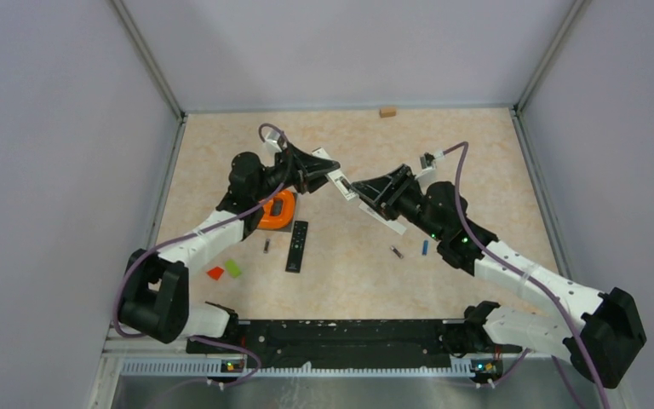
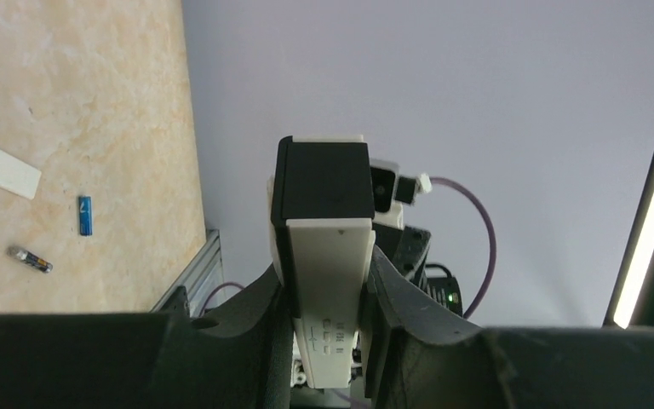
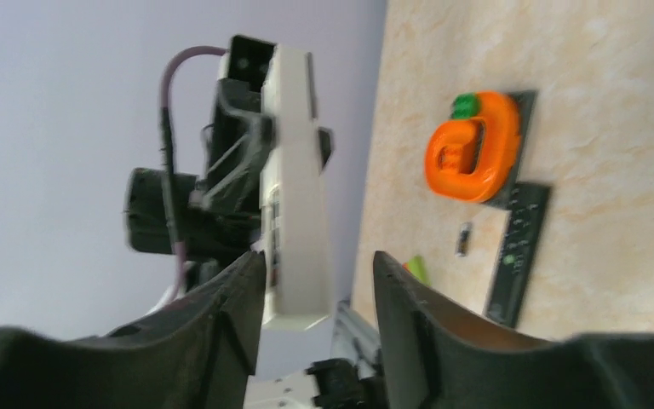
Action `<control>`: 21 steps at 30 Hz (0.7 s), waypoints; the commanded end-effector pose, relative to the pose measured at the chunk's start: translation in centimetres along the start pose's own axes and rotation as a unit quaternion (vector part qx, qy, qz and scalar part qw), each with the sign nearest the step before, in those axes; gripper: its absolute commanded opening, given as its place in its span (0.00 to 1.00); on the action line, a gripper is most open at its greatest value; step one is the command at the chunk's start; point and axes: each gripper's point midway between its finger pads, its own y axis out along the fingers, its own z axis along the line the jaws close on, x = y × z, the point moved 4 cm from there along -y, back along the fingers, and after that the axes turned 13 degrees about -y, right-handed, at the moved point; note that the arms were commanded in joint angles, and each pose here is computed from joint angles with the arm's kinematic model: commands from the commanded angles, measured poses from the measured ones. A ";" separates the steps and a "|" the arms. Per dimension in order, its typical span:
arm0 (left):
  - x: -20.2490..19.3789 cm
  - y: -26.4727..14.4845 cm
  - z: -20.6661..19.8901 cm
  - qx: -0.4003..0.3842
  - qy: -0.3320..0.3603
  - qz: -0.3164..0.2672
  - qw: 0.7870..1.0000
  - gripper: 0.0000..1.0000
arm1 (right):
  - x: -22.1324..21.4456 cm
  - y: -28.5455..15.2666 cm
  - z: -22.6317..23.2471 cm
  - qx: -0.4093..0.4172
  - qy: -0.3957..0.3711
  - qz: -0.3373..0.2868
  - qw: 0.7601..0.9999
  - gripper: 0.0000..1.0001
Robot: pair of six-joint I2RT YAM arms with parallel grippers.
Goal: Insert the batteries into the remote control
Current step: Load the battery into the remote control, then pick up the battery from the center of the board.
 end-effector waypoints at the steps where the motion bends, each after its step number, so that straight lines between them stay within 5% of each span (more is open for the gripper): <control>1: -3.4 -0.9 -4.7 -0.057 0.117 0.051 0.990 0.00 | 1.2 0.0 -1.2 -0.022 -0.040 -0.024 0.999 0.65; 5: -2.2 -0.6 -3.8 -0.022 0.194 0.027 0.980 0.00 | 2.1 -1.5 0.8 0.050 -0.095 -0.056 0.993 0.85; 10: 0.6 -1.1 -1.5 0.044 0.318 -0.014 0.947 0.00 | 3.1 -2.8 0.7 0.039 -0.163 -0.068 0.983 0.88; 14: 1.3 -2.0 -0.7 0.058 0.384 -0.021 0.921 0.00 | 4.1 -3.5 -2.3 -0.087 -0.221 -0.052 0.970 0.84; 21: 1.2 -3.3 -1.0 0.050 0.488 -0.017 0.871 0.00 | 5.5 -5.2 -11.0 -0.343 -0.282 0.045 0.895 0.81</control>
